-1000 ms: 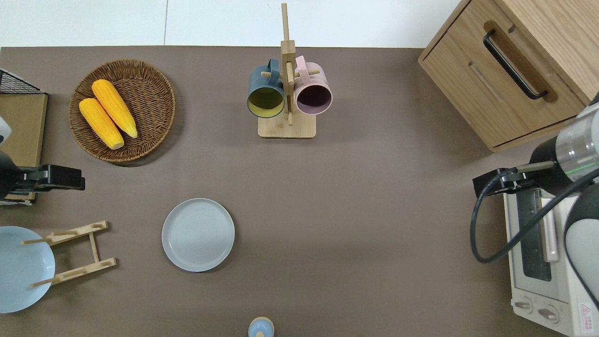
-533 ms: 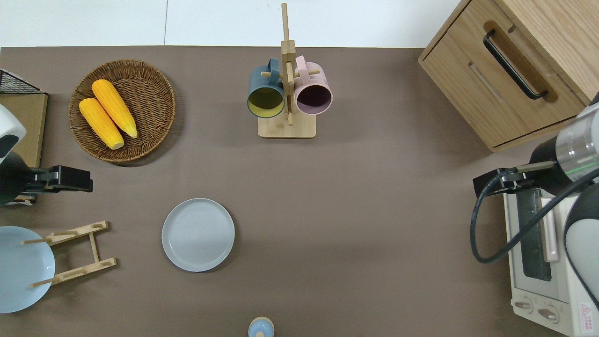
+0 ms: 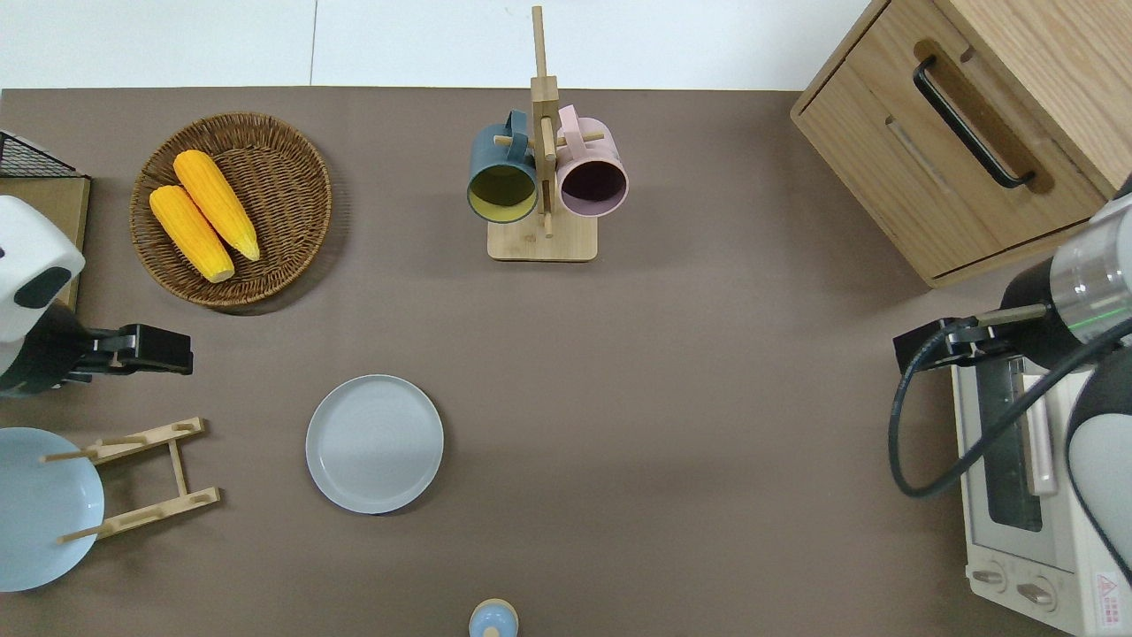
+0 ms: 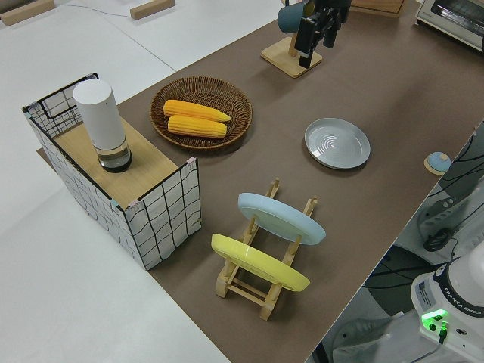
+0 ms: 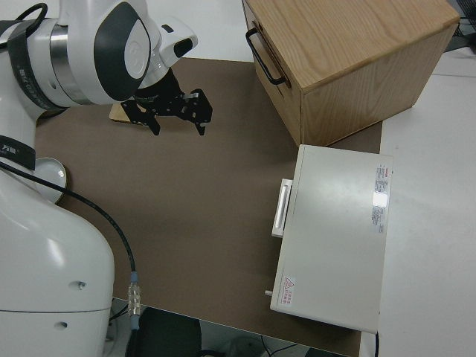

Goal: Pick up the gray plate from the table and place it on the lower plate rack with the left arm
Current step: 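Move the left gripper to the near rim of the gray plate, then close the left gripper on the gray plate's rim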

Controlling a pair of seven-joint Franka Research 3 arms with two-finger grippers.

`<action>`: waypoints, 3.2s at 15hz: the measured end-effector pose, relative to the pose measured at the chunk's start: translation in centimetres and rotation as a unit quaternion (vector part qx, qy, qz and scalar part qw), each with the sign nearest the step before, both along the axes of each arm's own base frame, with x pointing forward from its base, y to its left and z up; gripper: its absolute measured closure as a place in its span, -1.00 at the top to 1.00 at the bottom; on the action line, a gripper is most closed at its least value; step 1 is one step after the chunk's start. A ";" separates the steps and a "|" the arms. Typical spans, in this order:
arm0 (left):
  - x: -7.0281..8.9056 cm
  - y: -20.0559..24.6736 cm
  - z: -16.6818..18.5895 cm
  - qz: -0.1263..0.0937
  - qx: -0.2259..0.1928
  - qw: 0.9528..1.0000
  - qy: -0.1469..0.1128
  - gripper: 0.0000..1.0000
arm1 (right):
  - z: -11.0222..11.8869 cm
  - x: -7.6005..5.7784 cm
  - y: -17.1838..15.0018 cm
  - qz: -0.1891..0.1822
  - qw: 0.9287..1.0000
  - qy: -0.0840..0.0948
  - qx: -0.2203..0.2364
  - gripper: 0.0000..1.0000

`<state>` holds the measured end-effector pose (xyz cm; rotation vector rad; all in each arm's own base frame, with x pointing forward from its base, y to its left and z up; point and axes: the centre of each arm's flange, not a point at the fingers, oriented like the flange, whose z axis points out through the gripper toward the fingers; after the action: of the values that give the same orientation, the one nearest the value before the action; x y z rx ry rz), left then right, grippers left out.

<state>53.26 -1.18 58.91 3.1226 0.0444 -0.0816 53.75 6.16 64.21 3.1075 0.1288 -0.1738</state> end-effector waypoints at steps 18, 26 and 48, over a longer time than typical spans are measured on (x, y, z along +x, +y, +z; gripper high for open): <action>-4.0 -1.8 -19.7 0.014 -0.012 1.000 -0.001 0.99 | 0.0 0.0 0.0 0.000 1.000 0.000 0.000 0.97; -5.1 -3.0 -25.8 0.011 -0.013 0.999 0.045 0.99 | 0.0 0.0 0.0 0.000 1.000 0.000 0.000 0.97; -5.7 -4.5 -29.0 0.026 -0.012 0.998 0.059 -0.89 | 0.0 0.0 0.0 0.000 1.000 0.000 0.000 0.97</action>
<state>47.55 -5.69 29.92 3.0871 0.1239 -0.2623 53.75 6.16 64.21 3.1075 0.1288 -0.1738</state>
